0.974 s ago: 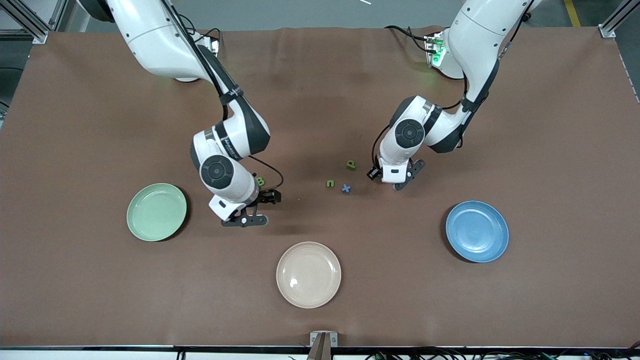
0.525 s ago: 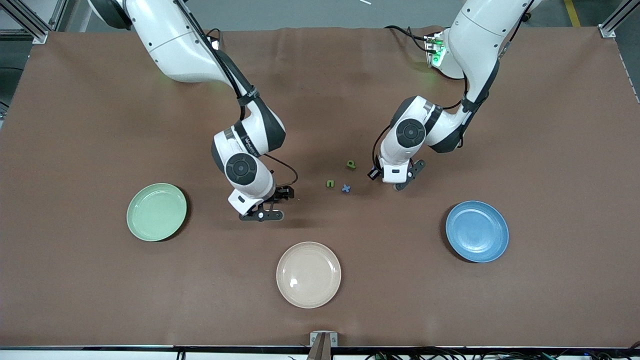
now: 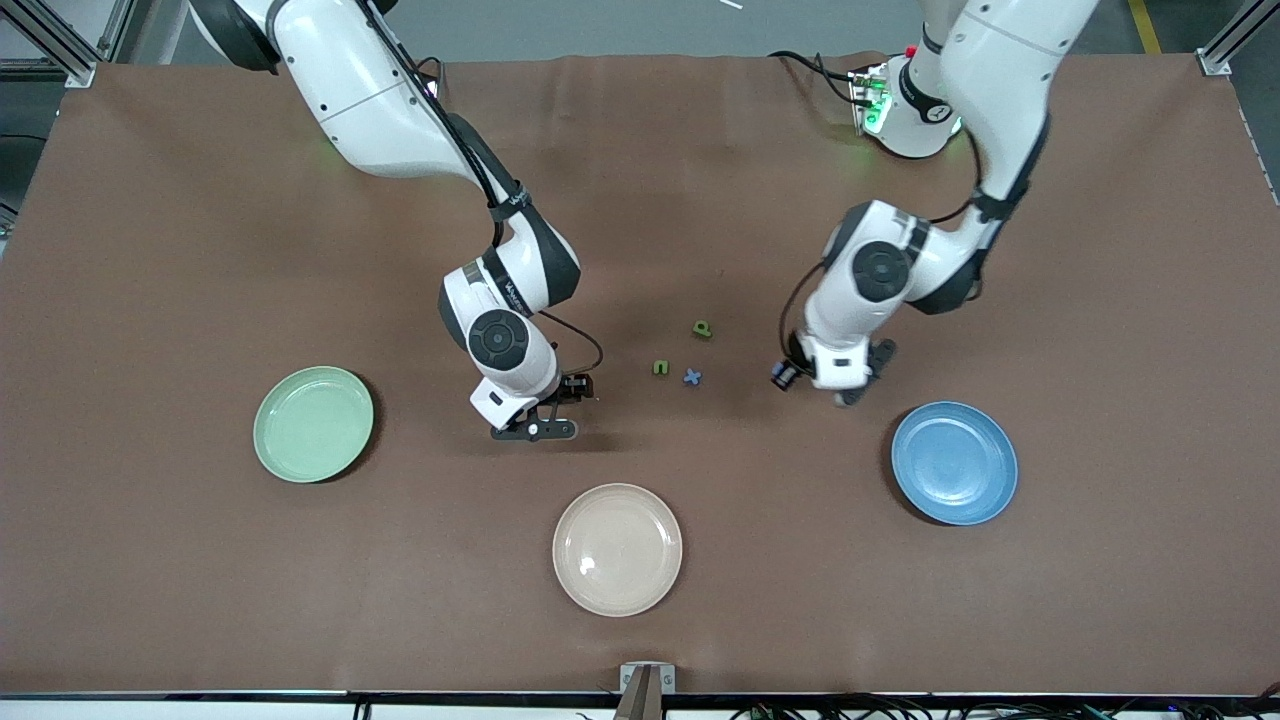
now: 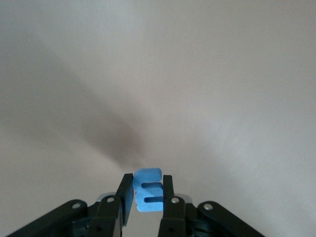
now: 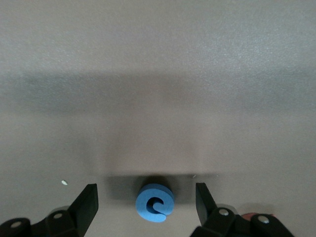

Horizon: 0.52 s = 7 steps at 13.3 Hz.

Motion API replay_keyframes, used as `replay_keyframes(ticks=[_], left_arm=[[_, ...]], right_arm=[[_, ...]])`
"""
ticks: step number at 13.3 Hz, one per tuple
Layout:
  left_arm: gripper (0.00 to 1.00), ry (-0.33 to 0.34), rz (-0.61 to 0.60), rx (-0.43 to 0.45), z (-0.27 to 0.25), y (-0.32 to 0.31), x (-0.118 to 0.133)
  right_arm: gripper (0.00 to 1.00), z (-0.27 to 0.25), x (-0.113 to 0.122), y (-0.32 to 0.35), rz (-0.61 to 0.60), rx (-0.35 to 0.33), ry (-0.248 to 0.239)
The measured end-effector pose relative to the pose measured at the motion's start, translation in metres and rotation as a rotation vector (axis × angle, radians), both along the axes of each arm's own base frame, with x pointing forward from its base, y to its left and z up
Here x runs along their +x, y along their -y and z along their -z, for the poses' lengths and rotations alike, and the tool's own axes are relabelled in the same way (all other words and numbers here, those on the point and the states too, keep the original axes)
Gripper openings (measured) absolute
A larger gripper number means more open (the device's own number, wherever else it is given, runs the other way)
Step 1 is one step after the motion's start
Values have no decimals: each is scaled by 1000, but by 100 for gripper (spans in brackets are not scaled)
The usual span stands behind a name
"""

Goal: Sort upper and lower case letters into plates
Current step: 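Grasp the blue E with the left gripper while the right gripper grasps the blue c, then drop the E on the blue plate while the right gripper carries c to green plate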

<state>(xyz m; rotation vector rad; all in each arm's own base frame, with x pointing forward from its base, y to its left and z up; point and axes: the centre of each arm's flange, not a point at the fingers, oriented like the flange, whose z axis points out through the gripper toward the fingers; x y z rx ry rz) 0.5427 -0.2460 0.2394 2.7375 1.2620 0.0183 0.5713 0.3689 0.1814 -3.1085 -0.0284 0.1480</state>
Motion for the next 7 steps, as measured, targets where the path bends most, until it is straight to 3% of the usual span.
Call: replay_keyframes(ticks=[4,5,7], left_arm=[[28,53,-15,54,-28,-101,47],[28,57,-6,72,-26,-125,54],[28,50,23,112,-13,-170,63]], right_arm=[[76,5,-3,2,1,-7,-10],[68,6,-4,3,1,-9,-13],[64,6,-4,4,1,-10,-14]])
